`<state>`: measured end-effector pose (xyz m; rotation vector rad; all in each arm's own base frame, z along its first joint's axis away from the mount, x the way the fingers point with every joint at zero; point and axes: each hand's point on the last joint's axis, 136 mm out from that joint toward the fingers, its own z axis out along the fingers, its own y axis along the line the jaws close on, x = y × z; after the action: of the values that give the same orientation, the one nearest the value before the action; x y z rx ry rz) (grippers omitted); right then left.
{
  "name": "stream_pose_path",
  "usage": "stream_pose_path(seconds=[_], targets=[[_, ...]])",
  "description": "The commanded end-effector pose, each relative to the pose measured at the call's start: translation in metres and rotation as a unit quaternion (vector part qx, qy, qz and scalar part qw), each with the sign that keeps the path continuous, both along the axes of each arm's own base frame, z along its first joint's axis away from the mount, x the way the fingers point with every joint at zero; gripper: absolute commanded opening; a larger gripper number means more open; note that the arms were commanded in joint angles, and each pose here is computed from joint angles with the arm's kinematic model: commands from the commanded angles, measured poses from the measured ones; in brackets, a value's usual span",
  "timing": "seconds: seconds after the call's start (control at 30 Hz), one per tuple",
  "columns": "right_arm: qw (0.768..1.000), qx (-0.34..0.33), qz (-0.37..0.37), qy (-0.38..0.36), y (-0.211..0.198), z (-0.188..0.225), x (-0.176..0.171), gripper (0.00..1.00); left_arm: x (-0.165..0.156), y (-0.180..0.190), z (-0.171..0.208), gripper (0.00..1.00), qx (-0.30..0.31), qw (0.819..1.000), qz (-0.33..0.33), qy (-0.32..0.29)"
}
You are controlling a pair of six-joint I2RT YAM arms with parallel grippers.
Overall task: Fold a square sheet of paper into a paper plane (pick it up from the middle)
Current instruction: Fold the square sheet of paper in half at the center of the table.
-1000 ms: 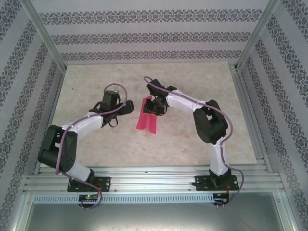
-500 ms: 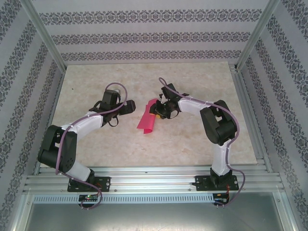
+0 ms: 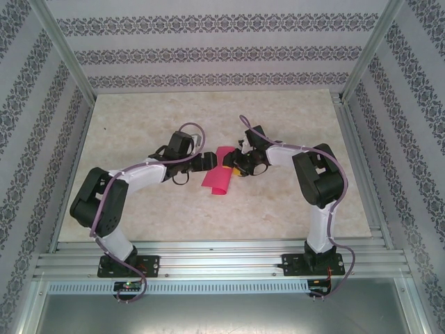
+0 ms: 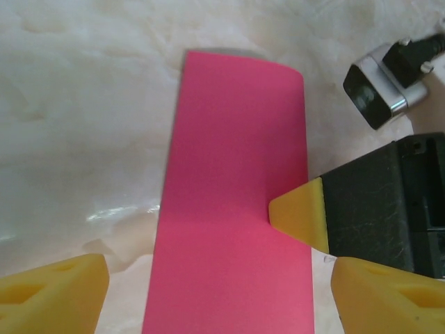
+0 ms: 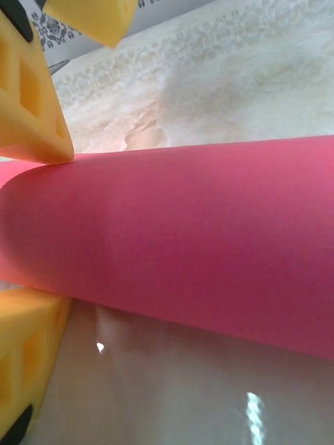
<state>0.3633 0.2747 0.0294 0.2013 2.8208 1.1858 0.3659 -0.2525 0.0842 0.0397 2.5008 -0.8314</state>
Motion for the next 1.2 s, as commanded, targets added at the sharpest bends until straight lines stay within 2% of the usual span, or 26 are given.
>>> stream_pose_path(seconds=[0.0,0.2,0.3,0.47,0.57,0.67,0.9,1.17], targets=[[1.000,-0.004,0.005,-0.005,-0.008,-0.003,-0.003,0.53,0.006,-0.018,0.002,0.82,-0.019,1.000,-0.006,0.003],[1.000,-0.024,0.005,-0.008,-0.016,0.000,-0.005,0.55,0.001,-0.035,-0.019,0.73,-0.004,0.999,-0.015,0.029],[0.999,-0.042,0.002,-0.007,-0.020,0.001,-0.005,0.61,-0.004,-0.040,-0.024,0.69,-0.002,0.999,-0.021,0.039],[0.997,-0.075,-0.009,-0.016,-0.031,0.007,-0.004,0.62,-0.008,-0.041,-0.029,0.67,-0.006,0.998,-0.018,0.054],[0.996,-0.084,-0.002,-0.014,-0.031,0.011,-0.004,0.59,-0.012,-0.041,-0.035,0.63,-0.006,0.998,-0.013,0.062],[0.995,-0.098,0.003,-0.016,-0.034,0.012,-0.007,0.51,-0.011,-0.038,-0.026,0.63,-0.007,0.999,-0.003,0.044],[0.993,-0.112,0.024,-0.020,-0.036,0.011,-0.010,0.50,-0.008,-0.020,-0.012,0.64,0.023,0.999,0.029,0.024],[0.993,-0.110,0.044,-0.017,-0.033,0.007,-0.012,0.53,-0.003,-0.003,-0.005,0.63,0.047,0.996,0.073,0.015]])
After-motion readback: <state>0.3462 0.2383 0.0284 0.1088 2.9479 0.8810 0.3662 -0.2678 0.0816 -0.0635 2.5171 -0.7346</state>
